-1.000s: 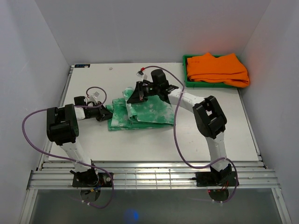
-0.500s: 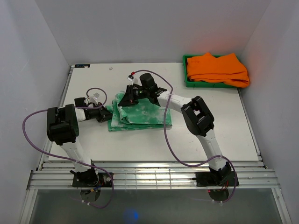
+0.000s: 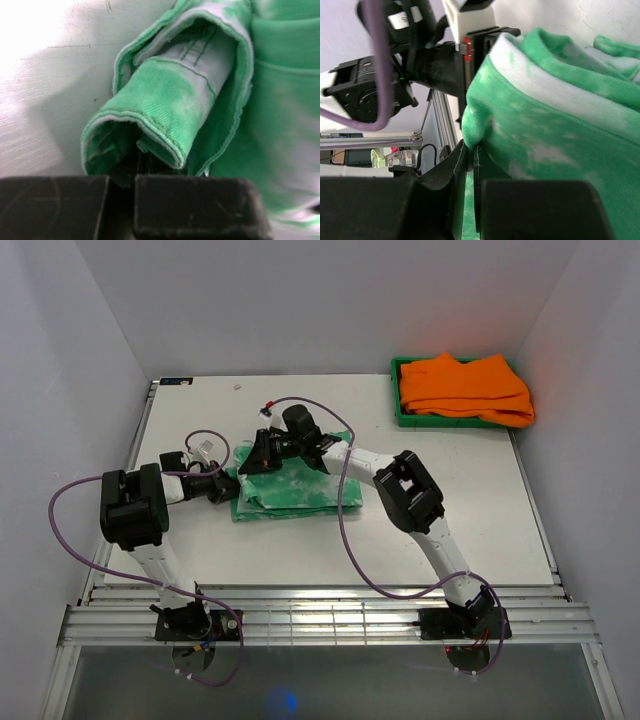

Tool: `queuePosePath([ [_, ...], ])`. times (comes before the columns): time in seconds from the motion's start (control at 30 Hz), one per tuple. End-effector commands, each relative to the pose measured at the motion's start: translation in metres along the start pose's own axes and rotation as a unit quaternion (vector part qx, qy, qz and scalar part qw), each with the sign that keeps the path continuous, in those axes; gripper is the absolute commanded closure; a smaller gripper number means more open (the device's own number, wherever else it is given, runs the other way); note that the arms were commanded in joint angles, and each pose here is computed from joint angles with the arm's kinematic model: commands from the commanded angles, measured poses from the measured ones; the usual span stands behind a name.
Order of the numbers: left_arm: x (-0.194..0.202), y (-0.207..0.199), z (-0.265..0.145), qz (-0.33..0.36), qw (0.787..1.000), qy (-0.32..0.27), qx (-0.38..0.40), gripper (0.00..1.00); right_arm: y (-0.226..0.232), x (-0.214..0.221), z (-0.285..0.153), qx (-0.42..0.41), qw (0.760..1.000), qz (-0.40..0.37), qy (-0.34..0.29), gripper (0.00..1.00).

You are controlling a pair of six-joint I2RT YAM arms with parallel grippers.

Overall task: Fold and stack the trousers
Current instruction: Fold the trousers

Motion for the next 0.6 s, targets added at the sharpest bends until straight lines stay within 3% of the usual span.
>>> queuePosePath([
  [0.0,0.018,0.006,0.004,-0.020,1.000,0.023,-0.006,1.00,0.018,-0.003,0.019,-0.033,0.999,-0.015,-0.016,0.92],
  [0.13,0.018,0.006,0.004,-0.028,0.999,0.024,-0.004,0.98,0.000,0.005,0.027,-0.021,1.000,-0.003,-0.015,0.92],
  [0.33,0.009,-0.007,-0.006,-0.029,0.999,0.009,-0.034,0.66,-0.034,0.020,0.034,0.003,1.000,0.011,-0.013,0.92],
  [0.47,0.000,-0.018,-0.022,-0.030,0.995,0.001,-0.091,0.51,-0.042,0.022,0.031,0.008,1.000,0.012,-0.014,0.92],
  [0.57,-0.010,-0.025,-0.042,-0.020,0.991,-0.020,-0.132,0.45,-0.042,0.021,0.027,0.009,1.000,0.011,-0.016,0.92],
])
Point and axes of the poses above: each gripper's point midway between its finger pads, its own z axis out along the fingers, its own y axis along the line the jaws close on, x = y × z, the point moved 8 cm from there along -z, back along the fingers
